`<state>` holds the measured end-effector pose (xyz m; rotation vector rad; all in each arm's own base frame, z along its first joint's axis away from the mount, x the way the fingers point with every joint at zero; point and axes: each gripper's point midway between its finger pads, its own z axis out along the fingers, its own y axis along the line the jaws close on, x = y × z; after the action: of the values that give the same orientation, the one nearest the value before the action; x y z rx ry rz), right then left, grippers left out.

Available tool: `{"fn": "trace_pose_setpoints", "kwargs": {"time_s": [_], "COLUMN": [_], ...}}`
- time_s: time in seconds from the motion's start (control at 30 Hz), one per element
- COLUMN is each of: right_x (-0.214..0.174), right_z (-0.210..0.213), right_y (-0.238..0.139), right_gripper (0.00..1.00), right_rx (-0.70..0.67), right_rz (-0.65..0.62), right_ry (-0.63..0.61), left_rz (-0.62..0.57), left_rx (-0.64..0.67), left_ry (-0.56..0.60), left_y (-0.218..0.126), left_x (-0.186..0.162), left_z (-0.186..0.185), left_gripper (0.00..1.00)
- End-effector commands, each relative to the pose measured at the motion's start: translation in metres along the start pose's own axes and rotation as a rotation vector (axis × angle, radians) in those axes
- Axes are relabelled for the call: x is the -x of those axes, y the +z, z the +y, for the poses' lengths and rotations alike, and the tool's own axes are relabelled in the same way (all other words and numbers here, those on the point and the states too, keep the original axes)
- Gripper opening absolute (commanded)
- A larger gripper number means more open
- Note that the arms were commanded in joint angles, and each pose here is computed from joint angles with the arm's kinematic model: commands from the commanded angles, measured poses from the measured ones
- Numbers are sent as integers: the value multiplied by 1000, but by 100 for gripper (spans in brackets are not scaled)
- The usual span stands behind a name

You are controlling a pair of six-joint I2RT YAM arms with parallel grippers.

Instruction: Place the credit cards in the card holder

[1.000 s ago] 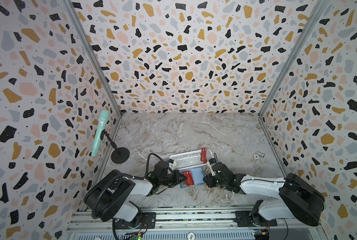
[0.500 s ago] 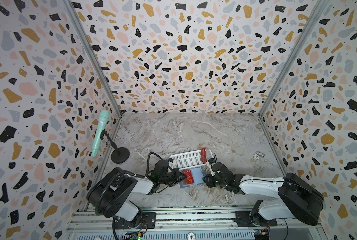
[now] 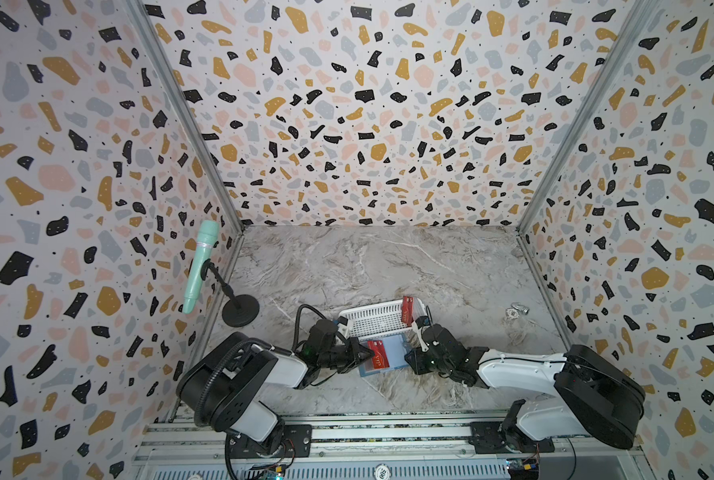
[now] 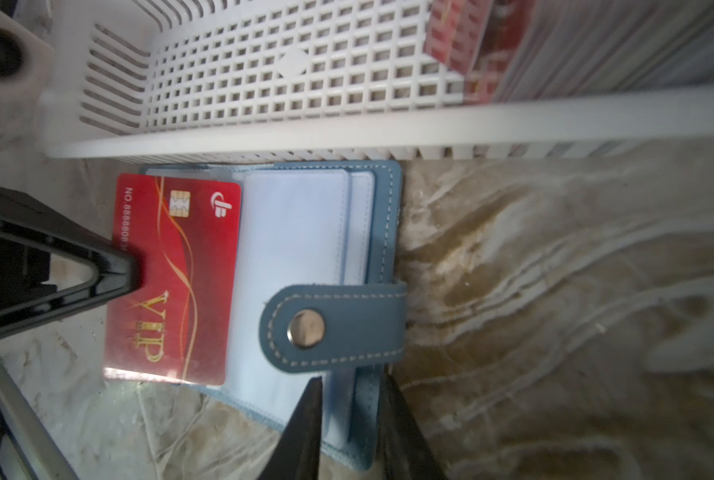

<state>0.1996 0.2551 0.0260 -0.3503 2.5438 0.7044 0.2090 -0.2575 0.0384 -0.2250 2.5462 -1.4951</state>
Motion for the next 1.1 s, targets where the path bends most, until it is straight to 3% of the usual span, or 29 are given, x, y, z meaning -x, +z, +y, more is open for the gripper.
{"fn": "trace_pose_setpoints", "kwargs": {"time_s": [0.0, 0.3, 0.93, 1.07], "right_x": [-12, -13, -13, -15], "right_z": [-9, -8, -7, -8], "right_y": [1, 3, 4, 4], "right_gripper": [27, 27, 27, 27], "right_rx": [-52, -52, -61, -64], "right_rz": [54, 58, 56, 60], "right_ry": [-15, -20, -21, -20], "left_rz": [-13, -13, 54, 60], "left_rx": [-38, -67, 40, 96], "left_ry": [27, 15, 22, 26], "left_y": [2, 5, 14, 15], "left_x": [8, 7, 1, 2], "left_z": [-11, -11, 13, 20], "left_gripper": [0, 0, 0, 7]}}
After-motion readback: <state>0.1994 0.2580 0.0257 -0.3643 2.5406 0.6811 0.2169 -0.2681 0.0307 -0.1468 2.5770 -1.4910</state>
